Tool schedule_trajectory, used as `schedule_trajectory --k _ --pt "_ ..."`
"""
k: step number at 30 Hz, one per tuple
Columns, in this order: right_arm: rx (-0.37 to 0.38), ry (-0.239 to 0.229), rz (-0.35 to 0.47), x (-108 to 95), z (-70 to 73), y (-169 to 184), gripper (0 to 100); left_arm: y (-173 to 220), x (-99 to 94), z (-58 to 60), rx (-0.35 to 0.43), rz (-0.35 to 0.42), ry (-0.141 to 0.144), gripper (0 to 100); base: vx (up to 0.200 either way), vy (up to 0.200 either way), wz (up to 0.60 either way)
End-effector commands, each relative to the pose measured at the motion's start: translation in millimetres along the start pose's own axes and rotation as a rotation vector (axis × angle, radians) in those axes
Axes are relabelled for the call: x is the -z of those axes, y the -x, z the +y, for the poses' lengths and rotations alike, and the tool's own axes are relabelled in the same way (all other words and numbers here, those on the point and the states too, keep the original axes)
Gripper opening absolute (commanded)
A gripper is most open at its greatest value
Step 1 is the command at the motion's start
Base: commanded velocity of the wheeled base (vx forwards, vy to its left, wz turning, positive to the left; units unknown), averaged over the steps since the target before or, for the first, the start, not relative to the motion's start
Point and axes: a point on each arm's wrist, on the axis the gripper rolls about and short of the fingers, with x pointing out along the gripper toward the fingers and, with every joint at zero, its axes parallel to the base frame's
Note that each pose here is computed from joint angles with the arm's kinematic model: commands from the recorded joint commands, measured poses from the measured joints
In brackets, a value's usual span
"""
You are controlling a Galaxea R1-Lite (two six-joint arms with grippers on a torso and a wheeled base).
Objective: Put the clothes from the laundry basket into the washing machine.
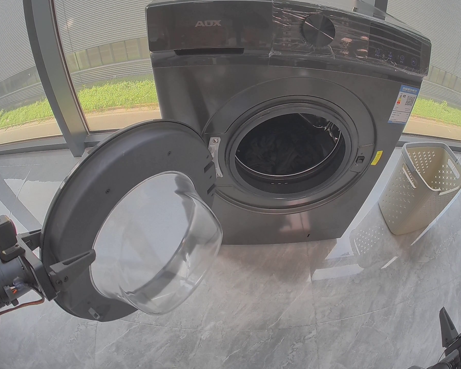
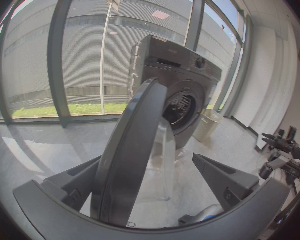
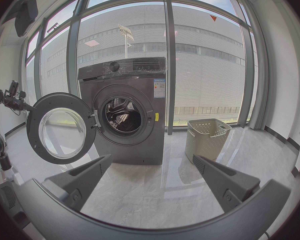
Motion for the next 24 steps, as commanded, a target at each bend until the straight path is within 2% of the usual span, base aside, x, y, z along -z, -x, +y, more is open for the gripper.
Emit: schedule_trajectory --k 1,6,14,17,24 --pt "0.0 0.0 0.001 5.3 0.0 -0.1 100 4.7 -6.3 -14.1 0.121 -0.034 -0.025 100 0.0 0.0 0.0" --pt "0.0 0.0 0.001 5.3 0.0 -0.1 100 -1.6 -15.4 -22.6 0.187 -0.04 -0.041 100 0.0 0.0 0.0" --pt "0.0 0.0 0.001 5.3 0.0 -0.1 100 -37.8 -34.3 -29.9 0.158 -0.006 -0.051 100 0.0 0.0 0.0" --pt "0.0 0.0 0.001 5.3 0.0 -0.1 100 -52.7 -44.5 -37.6 0.175 -0.004 -0.056 100 0.0 0.0 0.0" --pt "0.0 0.0 0.0 4.8 0.0 0.0 100 -73.6 -52.5 -57.8 0.261 0.017 -0.056 100 0.0 0.0 0.0"
